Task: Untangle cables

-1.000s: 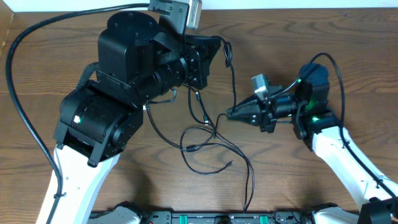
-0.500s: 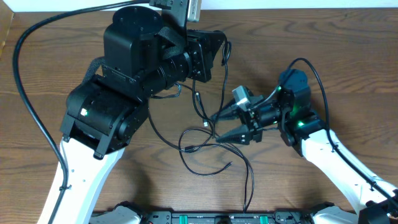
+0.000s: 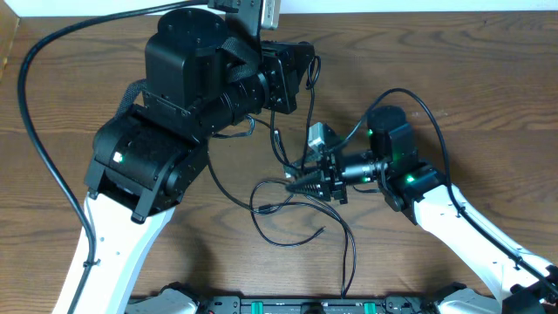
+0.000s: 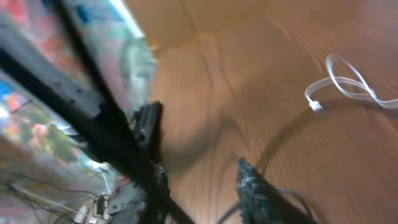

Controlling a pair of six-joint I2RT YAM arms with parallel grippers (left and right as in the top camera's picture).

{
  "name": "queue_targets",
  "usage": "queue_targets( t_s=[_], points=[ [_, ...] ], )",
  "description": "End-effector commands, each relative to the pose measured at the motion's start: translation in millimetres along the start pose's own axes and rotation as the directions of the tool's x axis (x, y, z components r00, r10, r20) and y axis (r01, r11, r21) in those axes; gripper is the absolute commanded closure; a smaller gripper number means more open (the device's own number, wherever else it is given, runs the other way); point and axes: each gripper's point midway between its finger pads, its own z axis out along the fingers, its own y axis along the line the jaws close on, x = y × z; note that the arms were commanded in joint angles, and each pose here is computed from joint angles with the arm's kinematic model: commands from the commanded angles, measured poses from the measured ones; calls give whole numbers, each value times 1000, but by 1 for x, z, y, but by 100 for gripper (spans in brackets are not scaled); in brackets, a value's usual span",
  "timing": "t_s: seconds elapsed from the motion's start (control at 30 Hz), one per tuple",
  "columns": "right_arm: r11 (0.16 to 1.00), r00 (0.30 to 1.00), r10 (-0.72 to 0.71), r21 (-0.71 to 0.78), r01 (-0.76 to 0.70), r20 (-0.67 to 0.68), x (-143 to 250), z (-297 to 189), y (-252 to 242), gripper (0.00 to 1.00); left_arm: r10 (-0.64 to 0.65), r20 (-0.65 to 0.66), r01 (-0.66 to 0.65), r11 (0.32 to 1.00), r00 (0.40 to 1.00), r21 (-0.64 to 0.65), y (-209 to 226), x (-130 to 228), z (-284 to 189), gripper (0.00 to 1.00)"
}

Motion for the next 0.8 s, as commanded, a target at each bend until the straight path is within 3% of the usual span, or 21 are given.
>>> queue_targets(
  t_s=[0.0, 0.13, 0.27, 0.43, 0.63, 0.67, 0.73, 0.77],
  points=[
    [996, 999, -40, 75, 42, -29, 6, 1, -12, 79, -6, 9, 6, 1000, 1000, 9, -1, -4, 0, 92],
    [996, 999, -10, 84, 14, -48, 12, 2, -13, 99, -13, 18, 13, 1000, 1000, -7, 5, -8, -2, 92],
    [980, 993, 64, 197, -43, -104, 30, -3, -31, 99, -29, 38, 30, 999, 999, -44, 21, -15, -5, 92],
    [890, 974, 185, 442, -111, -128, 48, -30, -71, 99, -61, 47, 66, 990, 997, -121, 51, -19, -12, 92],
    [773, 987, 159, 620, -134, 14, 8, -94, -94, 99, -124, 31, 127, 922, 992, -365, 109, -5, -25, 92],
    [762, 990, 137, 635, -126, 32, -1, -103, -94, 99, -131, 21, 129, 913, 991, -388, 114, -1, -26, 85],
    [736, 994, 82, 668, -107, 69, -24, -124, -92, 99, -146, -6, 132, 906, 989, -402, 118, 6, -24, 47],
    [728, 995, 66, 678, -102, 79, -31, -130, -92, 99, -152, -15, 132, 904, 988, -407, 120, 9, -23, 35]
  ],
)
